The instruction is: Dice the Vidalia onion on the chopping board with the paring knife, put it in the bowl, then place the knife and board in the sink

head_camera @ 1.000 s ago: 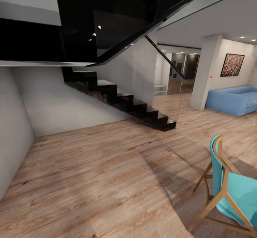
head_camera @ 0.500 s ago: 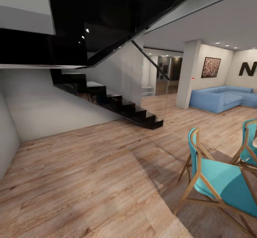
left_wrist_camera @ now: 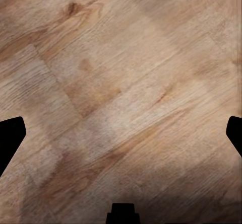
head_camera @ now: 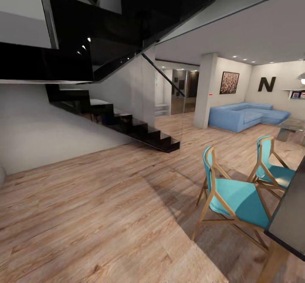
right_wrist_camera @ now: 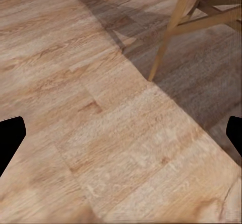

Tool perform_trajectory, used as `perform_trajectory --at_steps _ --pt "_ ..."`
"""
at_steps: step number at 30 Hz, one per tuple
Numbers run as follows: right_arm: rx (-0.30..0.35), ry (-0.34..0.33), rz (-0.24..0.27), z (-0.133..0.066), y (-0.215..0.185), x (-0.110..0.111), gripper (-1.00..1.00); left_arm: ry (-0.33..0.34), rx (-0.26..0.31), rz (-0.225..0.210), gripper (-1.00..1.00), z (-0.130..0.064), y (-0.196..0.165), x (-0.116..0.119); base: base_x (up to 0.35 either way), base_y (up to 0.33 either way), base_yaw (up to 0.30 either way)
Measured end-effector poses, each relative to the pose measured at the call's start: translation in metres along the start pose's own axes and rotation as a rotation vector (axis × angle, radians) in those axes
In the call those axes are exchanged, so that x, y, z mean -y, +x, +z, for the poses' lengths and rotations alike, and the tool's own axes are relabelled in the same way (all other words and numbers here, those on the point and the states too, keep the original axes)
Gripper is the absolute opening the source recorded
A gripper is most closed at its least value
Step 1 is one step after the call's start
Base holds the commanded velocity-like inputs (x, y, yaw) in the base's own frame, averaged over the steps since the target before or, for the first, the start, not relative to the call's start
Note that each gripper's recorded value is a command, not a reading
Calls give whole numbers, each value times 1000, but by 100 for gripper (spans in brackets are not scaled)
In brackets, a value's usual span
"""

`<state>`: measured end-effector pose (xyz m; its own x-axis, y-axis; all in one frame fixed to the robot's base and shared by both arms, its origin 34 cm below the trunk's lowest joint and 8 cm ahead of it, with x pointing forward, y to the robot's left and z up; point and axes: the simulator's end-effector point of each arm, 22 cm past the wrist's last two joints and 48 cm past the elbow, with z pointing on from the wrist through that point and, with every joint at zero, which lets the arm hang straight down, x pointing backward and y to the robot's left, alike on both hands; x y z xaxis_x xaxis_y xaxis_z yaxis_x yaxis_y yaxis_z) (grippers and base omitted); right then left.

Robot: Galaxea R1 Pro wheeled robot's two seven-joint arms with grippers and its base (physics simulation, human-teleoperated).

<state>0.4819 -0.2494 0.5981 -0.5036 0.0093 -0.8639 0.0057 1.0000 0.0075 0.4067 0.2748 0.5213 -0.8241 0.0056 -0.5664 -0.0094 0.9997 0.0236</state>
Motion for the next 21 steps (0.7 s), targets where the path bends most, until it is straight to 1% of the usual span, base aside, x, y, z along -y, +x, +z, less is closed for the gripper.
perform_trajectory --at_steps 21 --pt "20 0 0 0 -8 0 100 1 6 -1 100 -1 -1 1 -32 0 -193"
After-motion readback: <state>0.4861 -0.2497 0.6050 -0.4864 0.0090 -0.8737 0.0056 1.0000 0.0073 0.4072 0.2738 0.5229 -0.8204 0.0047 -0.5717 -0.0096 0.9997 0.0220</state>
